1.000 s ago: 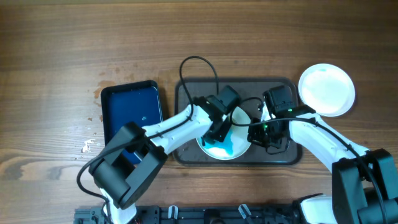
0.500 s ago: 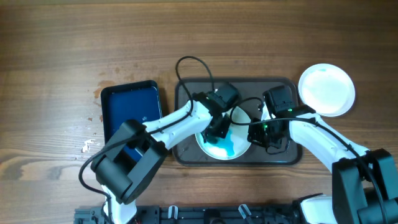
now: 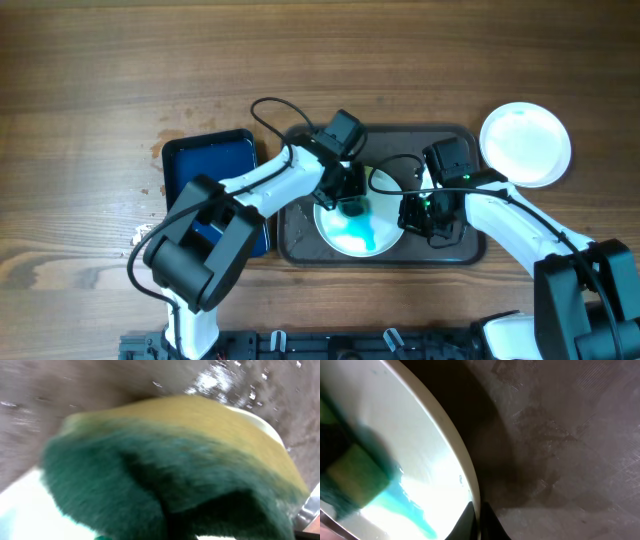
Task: Clean dirty plates on tray and stack at the side
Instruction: 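Scrub the white plate with the left gripper's sponge while right gripper holds it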
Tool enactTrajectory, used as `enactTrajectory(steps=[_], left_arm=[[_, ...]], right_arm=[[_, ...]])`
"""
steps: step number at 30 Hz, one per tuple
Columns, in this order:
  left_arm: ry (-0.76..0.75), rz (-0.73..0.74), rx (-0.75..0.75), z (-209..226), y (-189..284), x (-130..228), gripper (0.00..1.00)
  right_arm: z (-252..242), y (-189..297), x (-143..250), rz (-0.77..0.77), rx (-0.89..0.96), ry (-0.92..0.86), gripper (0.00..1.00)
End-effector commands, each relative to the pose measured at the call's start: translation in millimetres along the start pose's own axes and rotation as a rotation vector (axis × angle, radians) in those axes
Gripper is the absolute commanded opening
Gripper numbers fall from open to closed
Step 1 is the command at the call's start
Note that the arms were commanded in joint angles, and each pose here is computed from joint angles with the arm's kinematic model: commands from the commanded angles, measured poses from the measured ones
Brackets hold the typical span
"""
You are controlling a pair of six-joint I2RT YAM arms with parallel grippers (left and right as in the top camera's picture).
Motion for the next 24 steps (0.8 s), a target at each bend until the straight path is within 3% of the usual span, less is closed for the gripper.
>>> enactTrajectory(steps=[1, 12, 17, 24], left_arm=[[0.024, 0.101, -0.057, 4.1, -31.9, 25.7, 0.04], [0.012, 0.155, 0.000, -13.7, -38.4, 43.7, 0.04], [0.076, 0.098, -0.201, 13.0, -33.4, 40.1, 0.04], [0.165, 0.072, -0.286, 45.0, -19.2, 16.7, 0.04]], right_arm=[[4.7, 7.7, -2.9, -0.022, -0.016, 0.034, 0.04], [4.7, 7.8, -2.8, -0.022, -0.016, 0.034, 0.04], [4.7, 7.8, -2.8, -0.022, -0.016, 0.039, 0.04], [5.1, 7.9, -3.8, -0.029, -0.019, 0.055, 0.04]])
Point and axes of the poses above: each gripper's point midway between its finger pads, its own y axis back along the fingers, its own z axis along the line the jaws close on, x = y × z, the point moved 10 cm from there along y, back along the fingers, and after that the axes turned 5 degrees about y, right-handed, at the moved point
